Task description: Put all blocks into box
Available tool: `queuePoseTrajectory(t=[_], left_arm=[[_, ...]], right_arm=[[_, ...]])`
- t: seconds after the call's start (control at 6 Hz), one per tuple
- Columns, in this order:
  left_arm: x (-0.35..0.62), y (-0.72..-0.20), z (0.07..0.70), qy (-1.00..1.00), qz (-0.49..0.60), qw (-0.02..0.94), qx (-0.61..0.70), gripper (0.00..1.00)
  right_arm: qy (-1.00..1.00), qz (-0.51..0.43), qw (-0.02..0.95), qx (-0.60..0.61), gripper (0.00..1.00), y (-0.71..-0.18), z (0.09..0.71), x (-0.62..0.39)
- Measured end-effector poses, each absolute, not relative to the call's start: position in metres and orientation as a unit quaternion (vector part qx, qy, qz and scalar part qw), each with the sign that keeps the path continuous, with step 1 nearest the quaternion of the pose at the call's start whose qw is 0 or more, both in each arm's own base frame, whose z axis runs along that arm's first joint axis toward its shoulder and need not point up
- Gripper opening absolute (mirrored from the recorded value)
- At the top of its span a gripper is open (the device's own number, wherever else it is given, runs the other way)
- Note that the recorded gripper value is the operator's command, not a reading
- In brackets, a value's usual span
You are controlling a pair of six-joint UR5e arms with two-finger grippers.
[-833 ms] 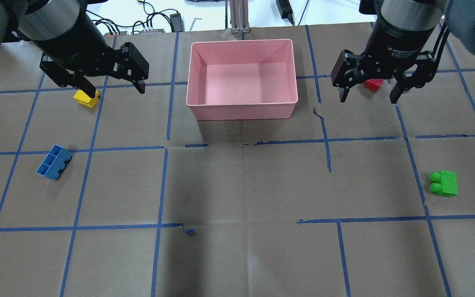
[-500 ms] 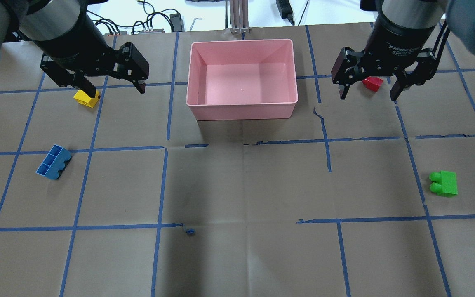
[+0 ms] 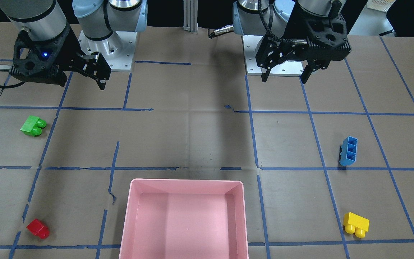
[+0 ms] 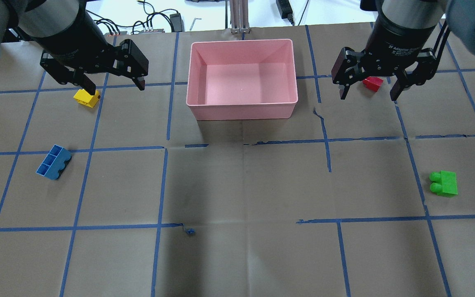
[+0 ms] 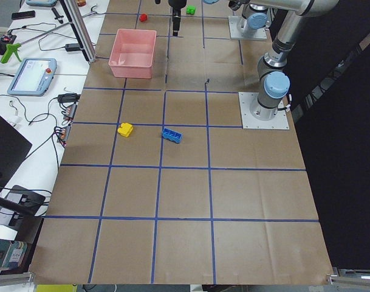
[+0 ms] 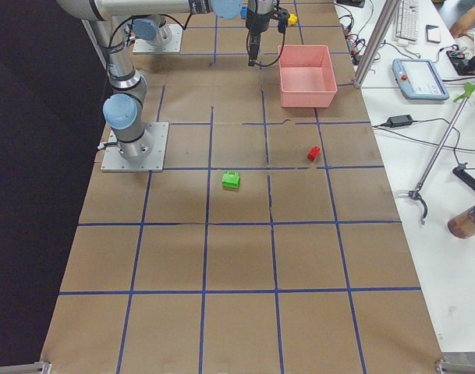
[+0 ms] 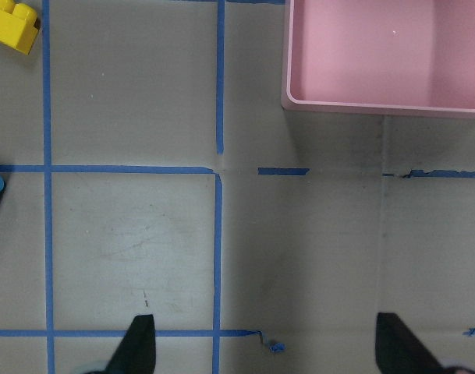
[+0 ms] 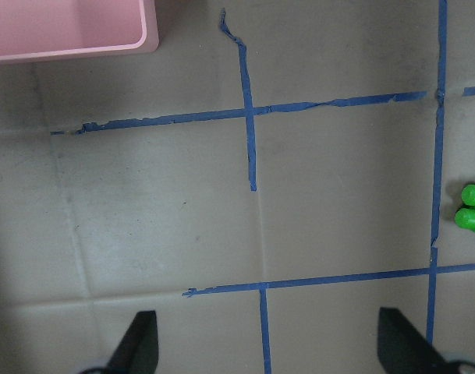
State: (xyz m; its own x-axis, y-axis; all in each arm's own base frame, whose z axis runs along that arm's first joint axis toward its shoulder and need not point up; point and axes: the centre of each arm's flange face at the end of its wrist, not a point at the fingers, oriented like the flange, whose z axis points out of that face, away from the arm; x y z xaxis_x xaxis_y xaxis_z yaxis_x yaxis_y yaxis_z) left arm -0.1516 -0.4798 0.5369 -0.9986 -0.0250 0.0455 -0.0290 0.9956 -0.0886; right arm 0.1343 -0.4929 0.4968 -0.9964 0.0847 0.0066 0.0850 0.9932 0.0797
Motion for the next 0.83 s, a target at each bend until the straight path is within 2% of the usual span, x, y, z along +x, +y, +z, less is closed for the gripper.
queuePoseTrajectory(t=[0.83], left_arm=[[-0.148,-0.479,0.544,-0.998,0.050,0.020,0.017,0.99]], right_arm=[[-0.997,-0.043,0.001,-0.067,1.00,-0.503,0.493,0.101]])
